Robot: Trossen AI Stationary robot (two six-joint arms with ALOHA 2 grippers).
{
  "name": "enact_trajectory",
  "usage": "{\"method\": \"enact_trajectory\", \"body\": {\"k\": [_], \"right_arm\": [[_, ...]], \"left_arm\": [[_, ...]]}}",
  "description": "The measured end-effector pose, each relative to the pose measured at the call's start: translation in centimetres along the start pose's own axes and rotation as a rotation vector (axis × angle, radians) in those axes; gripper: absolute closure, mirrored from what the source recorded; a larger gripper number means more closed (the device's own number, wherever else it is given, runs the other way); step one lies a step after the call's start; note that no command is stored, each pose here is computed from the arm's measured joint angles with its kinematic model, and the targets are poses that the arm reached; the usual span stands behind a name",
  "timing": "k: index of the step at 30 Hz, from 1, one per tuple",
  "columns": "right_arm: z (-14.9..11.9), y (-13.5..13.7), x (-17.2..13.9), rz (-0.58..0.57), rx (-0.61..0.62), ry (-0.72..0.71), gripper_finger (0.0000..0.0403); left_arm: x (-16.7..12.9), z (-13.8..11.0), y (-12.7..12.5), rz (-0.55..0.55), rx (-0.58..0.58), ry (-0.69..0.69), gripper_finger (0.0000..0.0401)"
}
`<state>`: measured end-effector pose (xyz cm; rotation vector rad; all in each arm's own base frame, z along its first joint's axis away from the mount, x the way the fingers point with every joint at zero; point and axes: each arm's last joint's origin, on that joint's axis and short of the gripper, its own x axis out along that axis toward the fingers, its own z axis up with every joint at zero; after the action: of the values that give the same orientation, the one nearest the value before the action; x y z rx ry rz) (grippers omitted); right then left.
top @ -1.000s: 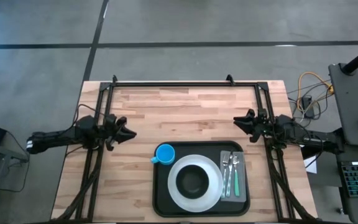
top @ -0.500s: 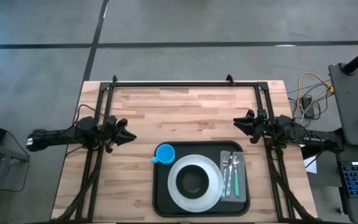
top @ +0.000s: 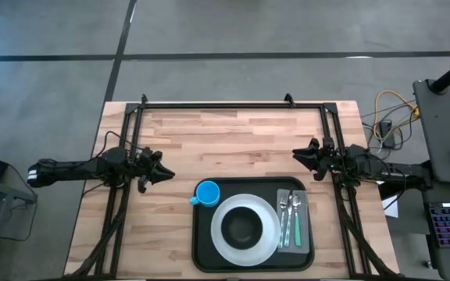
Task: Set up tray
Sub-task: Return to Home Position
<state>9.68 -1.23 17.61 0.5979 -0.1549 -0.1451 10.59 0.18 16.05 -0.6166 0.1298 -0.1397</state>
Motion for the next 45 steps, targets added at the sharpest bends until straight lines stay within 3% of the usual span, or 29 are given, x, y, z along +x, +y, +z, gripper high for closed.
{"method": "enact_trajectory", "body": {"k": [45], "right_arm": [[0.0, 0.0, 0.0, -0.001, 0.000, -0.001, 0.0278]], "left_arm": [[1.5, -2.0, 1.9, 0.170, -0.078, 0.246, 0.0361]]}}
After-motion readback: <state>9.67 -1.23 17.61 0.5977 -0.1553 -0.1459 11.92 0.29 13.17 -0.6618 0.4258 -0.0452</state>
